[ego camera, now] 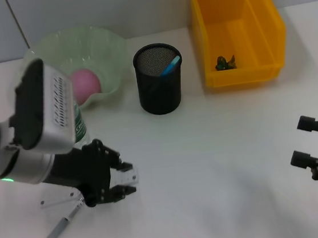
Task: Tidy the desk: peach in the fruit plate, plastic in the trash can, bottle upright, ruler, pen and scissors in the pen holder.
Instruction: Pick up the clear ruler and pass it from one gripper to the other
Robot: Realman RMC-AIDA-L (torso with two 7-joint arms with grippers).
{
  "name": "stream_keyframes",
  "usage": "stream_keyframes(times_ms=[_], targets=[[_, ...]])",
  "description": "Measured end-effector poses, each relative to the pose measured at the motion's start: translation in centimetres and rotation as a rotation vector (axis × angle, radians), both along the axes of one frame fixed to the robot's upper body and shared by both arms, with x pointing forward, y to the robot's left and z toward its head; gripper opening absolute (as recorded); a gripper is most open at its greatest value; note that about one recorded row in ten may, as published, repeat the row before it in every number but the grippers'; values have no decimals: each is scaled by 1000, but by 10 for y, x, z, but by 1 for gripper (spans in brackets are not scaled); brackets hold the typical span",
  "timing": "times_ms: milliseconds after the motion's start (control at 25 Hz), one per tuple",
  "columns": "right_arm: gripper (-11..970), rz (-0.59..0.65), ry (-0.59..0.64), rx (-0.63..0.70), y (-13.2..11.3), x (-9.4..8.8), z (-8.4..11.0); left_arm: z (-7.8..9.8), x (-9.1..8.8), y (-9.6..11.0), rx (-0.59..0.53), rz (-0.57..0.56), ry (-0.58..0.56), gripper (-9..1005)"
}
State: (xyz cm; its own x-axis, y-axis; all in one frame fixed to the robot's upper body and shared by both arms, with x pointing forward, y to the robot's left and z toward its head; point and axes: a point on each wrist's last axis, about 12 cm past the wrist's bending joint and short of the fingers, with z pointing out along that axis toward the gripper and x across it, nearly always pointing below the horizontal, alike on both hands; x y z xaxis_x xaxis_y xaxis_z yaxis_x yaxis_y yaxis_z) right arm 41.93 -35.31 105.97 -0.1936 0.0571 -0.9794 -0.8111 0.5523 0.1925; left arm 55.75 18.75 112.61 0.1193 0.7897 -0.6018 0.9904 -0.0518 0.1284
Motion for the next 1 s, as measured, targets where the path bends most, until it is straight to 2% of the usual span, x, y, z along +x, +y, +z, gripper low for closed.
stream_keyframes(times_ms=[120,160,280,320,440,520,560,600,640,680,720,840,920,1000], targets=[[724,-17,-12,5,0,0,0,18,-4,-1,-82,4,-53,391],[723,-17,-12,5,0,0,0,18,-4,-1,-82,4,-53,392],[721,-23,-33,2,1,0,0,32,-9,-3,-153,17,-83,396],[720,-31,-56,-2,2,0,0,43,-12,-4,-212,36,-104,397],[718,-52,-93,0,4,-3,-1,52,-15,-3,-275,58,-131,400],[716,-80,-130,9,6,-8,-4,67,-19,-2,-431,120,-185,402],[715,-80,-130,9,6,-8,-4,67,-19,-2,-431,120,-185,403],[715,-89,-138,16,8,-10,-5,74,-20,-1,-525,164,-206,404],[714,-100,-147,27,10,-12,-7,74,-20,-1,-525,164,-206,405],[713,-113,-159,40,12,-15,-10,76,-21,0,-571,181,-217,406],[712,-146,-212,64,19,-19,-15,79,-24,-2,-674,201,-254,407],[710,-184,-268,85,26,-24,-19,78,-26,-5,-737,219,-288,411],[709,-254,-327,140,40,-29,-24,72,-28,-16,-808,250,-321,413],[707,-276,-345,159,46,-30,-25,69,-29,-20,-818,253,-323,415]])
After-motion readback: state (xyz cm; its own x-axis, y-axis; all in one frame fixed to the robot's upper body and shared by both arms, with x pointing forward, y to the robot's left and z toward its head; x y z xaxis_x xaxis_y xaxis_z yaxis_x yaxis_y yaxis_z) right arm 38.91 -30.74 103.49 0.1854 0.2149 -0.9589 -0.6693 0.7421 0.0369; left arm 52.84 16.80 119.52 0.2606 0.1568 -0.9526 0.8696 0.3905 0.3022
